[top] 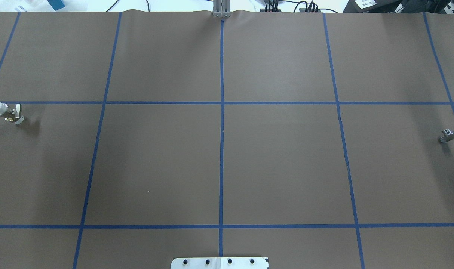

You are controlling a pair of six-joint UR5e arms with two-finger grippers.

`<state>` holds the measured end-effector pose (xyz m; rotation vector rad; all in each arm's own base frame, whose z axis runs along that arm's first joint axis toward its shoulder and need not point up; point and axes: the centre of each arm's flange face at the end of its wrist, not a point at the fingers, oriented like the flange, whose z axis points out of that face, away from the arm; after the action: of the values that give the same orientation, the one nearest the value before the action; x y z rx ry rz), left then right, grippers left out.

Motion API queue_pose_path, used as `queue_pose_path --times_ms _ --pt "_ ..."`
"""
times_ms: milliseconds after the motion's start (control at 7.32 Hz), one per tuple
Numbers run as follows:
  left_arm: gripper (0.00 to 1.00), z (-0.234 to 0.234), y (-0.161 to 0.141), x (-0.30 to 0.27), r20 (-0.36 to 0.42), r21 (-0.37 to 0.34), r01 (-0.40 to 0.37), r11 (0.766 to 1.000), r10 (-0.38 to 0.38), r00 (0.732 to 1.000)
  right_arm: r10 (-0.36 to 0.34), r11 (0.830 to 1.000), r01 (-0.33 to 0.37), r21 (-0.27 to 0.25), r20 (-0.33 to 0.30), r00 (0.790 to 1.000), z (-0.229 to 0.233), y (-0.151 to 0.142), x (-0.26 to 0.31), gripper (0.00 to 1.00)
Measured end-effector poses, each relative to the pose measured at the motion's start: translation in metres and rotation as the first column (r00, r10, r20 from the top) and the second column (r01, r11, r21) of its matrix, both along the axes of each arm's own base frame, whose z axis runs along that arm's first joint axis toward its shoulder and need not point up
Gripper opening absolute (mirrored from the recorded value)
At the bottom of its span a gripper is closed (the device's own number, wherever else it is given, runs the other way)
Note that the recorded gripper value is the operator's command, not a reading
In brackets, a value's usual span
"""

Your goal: Assemble PPR valve and pipe with both arms

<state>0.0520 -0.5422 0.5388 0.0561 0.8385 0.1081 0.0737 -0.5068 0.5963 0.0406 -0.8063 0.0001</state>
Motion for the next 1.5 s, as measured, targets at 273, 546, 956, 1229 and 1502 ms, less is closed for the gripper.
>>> queue_pose_path --times_ms 273,546,956,1229,1502 --pt "1.00 0.001 -0.005 0.029 0.021 -0.020 0.001 1.000 -0.001 1.000 0.001 1.000 -0.001 -0.005 0.001 1.000 0.002 0.002 0.000 1.00" --pt "1.00 0.031 -0.014 0.047 0.034 -0.020 0.028 0.999 -0.028 0.999 0.001 1.000 -0.001 -0.007 0.001 1.000 0.003 0.002 0.000 1.00" --pt "1.00 0.060 -0.023 0.069 0.023 -0.014 0.044 0.999 -0.043 0.999 0.002 1.000 -0.002 -0.011 0.002 1.000 0.004 0.001 0.000 1.00" --pt "1.00 0.065 -0.019 0.087 0.028 -0.008 0.016 1.000 -0.015 0.999 0.002 1.000 -0.002 -0.012 0.002 1.000 0.004 0.001 0.000 1.00" --pt "1.00 0.068 -0.017 0.094 0.033 -0.011 0.004 1.000 -0.004 0.999 0.002 1.000 -0.002 -0.012 0.002 1.000 0.004 0.001 0.000 1.00"
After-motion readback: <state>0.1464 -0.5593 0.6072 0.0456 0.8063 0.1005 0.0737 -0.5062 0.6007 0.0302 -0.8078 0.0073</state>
